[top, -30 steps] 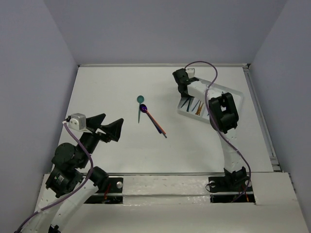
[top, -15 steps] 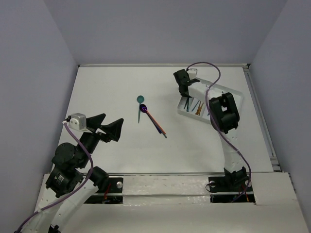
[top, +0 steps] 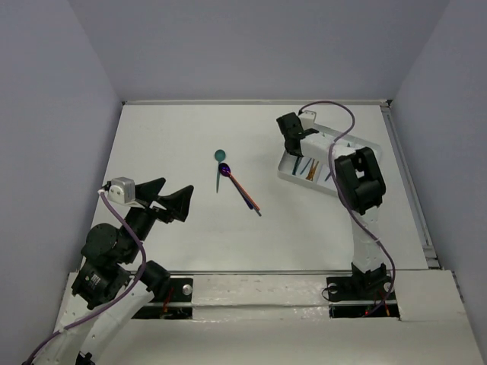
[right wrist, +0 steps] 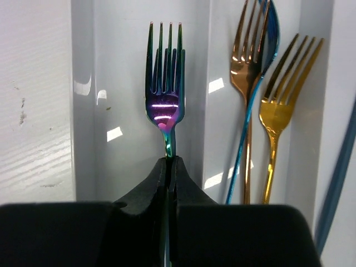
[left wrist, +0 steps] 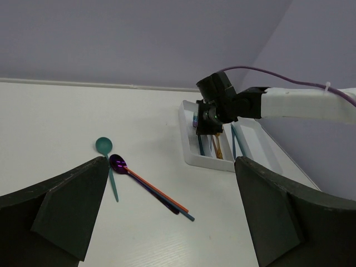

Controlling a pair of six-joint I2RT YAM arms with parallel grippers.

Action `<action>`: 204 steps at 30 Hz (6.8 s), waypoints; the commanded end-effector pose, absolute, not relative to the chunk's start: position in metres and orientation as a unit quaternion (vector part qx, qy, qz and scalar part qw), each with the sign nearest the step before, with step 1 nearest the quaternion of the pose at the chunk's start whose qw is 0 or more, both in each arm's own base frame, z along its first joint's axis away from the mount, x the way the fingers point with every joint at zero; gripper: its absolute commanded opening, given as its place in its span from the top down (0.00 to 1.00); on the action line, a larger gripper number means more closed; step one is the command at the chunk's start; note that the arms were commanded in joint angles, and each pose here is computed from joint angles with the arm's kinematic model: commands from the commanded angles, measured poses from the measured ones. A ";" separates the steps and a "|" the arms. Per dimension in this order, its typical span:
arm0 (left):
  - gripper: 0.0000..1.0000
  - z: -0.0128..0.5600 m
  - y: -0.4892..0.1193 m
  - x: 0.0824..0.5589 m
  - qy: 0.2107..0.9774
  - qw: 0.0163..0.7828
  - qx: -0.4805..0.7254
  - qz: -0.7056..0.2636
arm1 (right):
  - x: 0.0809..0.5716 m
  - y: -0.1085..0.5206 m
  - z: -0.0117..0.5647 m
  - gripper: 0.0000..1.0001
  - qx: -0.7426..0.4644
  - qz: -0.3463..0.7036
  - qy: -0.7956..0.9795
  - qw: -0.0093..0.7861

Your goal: Sort the eating utensils into containers

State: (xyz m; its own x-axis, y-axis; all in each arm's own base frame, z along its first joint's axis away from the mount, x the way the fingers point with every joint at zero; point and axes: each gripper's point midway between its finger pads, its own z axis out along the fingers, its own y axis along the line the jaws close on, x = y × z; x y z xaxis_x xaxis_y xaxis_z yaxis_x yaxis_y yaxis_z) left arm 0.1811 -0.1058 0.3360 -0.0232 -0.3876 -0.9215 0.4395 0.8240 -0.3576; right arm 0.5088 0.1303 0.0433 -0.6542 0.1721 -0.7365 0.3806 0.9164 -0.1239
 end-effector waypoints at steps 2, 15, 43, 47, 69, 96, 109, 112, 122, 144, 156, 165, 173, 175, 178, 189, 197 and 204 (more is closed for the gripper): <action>0.01 0.356 -0.106 0.179 0.631 0.713 0.021 -0.305 | 0.529 0.130 0.124 1.00 0.210 -0.077 0.843 0.490; 0.01 0.355 -0.108 0.179 0.631 0.712 0.027 -0.308 | 0.513 0.109 0.166 1.00 0.233 -0.036 0.817 0.526; 0.01 0.353 -0.109 0.185 0.637 0.710 0.026 -0.299 | 0.517 0.052 0.107 0.95 0.205 -0.085 0.858 0.463; 0.01 0.354 -0.110 0.185 0.636 0.711 0.027 -0.301 | 0.515 0.058 0.092 0.70 0.201 -0.078 0.871 0.442; 0.01 0.350 -0.105 0.195 0.645 0.711 0.015 -0.280 | 0.410 0.278 0.114 0.74 -0.103 0.121 0.895 0.417; 0.01 0.347 -0.099 0.202 0.648 0.713 0.007 -0.267 | 0.348 0.338 0.033 0.76 -0.200 0.074 0.922 0.322; 0.01 0.348 -0.100 0.201 0.646 0.714 0.010 -0.269 | 0.347 0.311 0.025 0.72 -0.197 0.003 0.931 0.308; 0.01 0.349 -0.100 0.201 0.646 0.714 0.010 -0.270 | 0.347 0.305 0.027 0.83 -0.195 -0.010 0.932 0.306; 0.01 0.350 -0.101 0.200 0.644 0.715 0.012 -0.273 | 0.362 0.299 0.069 1.00 -0.149 -0.014 0.915 0.374; 0.01 0.360 -0.099 0.184 0.623 0.726 0.016 -0.290 | 0.413 0.060 0.159 1.00 0.182 0.008 0.860 0.476; 0.01 0.361 -0.103 0.178 0.619 0.724 0.024 -0.304 | 0.385 0.143 0.138 0.99 0.062 0.140 0.891 0.428; 0.01 0.357 -0.104 0.184 0.629 0.718 0.022 -0.297 | 0.298 0.286 0.104 0.87 -0.143 0.155 0.924 0.319; 0.01 0.358 -0.095 0.189 0.633 0.723 -0.002 -0.279 | 0.168 0.381 0.071 0.77 -0.262 0.172 0.916 0.248; 0.01 0.359 -0.092 0.190 0.633 0.723 -0.009 -0.275 | 0.141 0.404 0.071 0.74 -0.279 0.187 0.911 0.242; 0.01 0.360 -0.085 0.191 0.630 0.729 -0.021 -0.265 | 0.113 0.435 0.076 0.71 -0.302 0.191 0.902 0.243; 0.01 0.368 -0.054 0.187 0.609 0.755 -0.077 -0.230 | 0.047 0.480 0.064 0.67 -0.328 0.184 0.899 0.224; 0.01 0.367 -0.050 0.187 0.608 0.757 -0.083 -0.223 | 0.025 0.484 0.049 0.67 -0.333 0.142 0.909 0.208; 0.01 0.367 -0.053 0.187 0.609 0.756 -0.078 -0.226 | 0.013 0.479 0.029 0.67 -0.334 0.113 0.917 0.188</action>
